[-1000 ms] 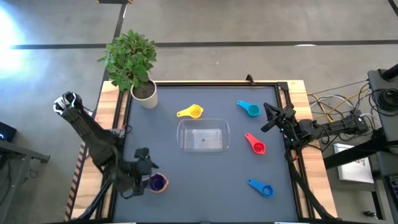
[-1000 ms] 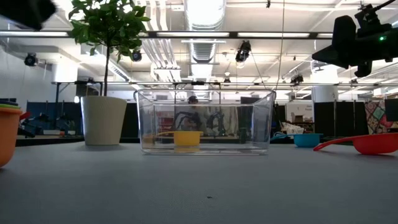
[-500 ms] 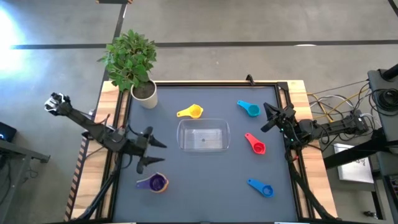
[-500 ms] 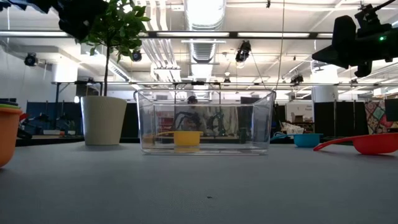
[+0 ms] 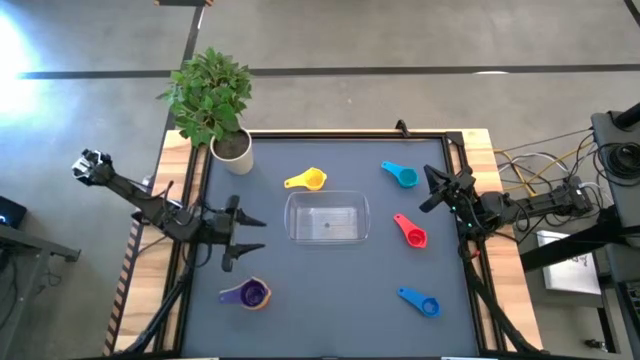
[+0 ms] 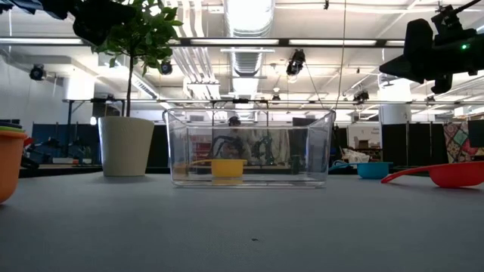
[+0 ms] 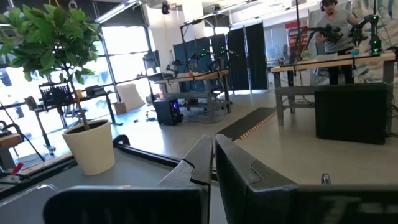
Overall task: Nest measuring cups in basket
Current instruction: Stack the yellow measuring cup on top of the violet measuring cup
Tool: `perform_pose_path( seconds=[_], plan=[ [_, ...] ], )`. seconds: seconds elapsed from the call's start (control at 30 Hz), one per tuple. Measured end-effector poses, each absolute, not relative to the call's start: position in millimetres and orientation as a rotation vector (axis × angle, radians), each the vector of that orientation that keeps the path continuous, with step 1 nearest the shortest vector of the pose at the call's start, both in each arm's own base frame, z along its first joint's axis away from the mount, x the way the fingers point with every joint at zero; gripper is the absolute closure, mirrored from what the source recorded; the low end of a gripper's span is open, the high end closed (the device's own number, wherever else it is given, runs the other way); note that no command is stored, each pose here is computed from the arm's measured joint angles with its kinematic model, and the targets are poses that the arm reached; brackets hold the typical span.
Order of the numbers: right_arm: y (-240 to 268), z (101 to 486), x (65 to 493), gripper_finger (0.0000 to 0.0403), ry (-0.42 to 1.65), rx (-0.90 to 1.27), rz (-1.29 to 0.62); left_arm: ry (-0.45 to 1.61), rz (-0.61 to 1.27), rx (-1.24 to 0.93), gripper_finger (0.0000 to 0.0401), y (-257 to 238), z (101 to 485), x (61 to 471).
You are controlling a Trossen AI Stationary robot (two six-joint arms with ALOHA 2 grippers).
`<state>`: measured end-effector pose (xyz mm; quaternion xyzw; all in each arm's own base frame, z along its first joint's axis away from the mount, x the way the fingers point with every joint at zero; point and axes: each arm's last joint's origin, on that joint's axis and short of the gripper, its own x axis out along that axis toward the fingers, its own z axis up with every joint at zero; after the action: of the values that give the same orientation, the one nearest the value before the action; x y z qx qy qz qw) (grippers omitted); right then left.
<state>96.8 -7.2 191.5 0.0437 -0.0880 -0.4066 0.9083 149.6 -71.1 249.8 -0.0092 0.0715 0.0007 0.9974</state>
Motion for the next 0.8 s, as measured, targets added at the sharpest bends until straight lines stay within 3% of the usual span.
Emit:
perform_pose_path(
  seconds=[0.43, 0.8],
  plan=[
    [-7.2, 191.4, 96.9, 0.0394, -0.125, -0.034, -0.85, 0.167, 0.049, -0.007, 0.0171, -65.9, 247.0, 151.6],
    [-7.3, 194.9, 96.0, 0.0394, -0.24, 0.163, -0.825, 0.184, 0.131, 0.022, 0.0171, -59.0, 248.3, 159.0]
  ],
)
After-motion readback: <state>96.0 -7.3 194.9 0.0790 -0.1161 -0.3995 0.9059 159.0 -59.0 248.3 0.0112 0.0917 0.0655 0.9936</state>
